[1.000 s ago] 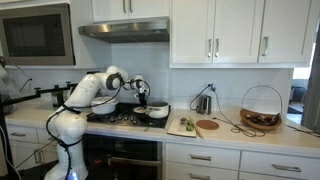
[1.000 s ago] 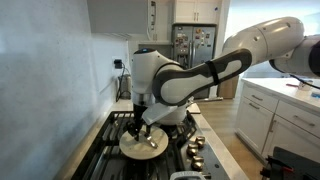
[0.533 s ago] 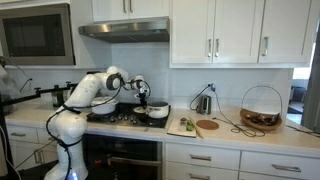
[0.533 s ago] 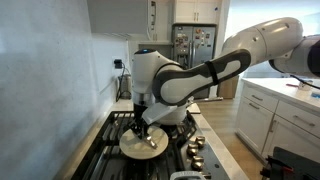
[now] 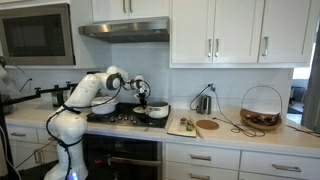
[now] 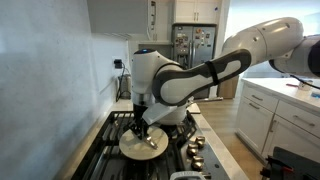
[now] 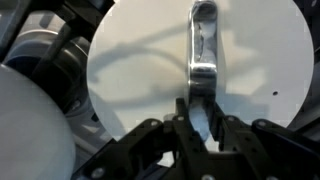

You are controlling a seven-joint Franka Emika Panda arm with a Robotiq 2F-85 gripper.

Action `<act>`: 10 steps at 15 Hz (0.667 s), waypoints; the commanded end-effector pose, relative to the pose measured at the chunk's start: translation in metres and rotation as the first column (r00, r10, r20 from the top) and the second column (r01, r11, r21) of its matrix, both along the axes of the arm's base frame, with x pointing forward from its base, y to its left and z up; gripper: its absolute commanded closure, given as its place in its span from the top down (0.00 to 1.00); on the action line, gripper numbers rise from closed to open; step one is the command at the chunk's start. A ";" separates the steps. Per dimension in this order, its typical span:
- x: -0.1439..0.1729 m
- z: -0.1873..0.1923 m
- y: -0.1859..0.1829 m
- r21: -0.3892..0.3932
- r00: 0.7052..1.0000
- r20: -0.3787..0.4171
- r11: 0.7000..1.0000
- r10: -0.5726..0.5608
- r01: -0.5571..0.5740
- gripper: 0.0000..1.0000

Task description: Pick the lid on the stove and put it on the uncovered pot

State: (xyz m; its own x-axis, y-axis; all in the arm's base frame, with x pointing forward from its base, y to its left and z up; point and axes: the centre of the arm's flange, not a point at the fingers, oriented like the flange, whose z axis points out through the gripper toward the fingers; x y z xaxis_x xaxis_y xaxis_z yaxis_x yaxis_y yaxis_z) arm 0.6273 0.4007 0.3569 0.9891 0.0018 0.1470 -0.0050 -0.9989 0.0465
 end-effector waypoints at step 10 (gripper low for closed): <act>-0.019 0.060 0.020 -0.071 0.995 -0.005 0.992 0.101 -0.101 0.06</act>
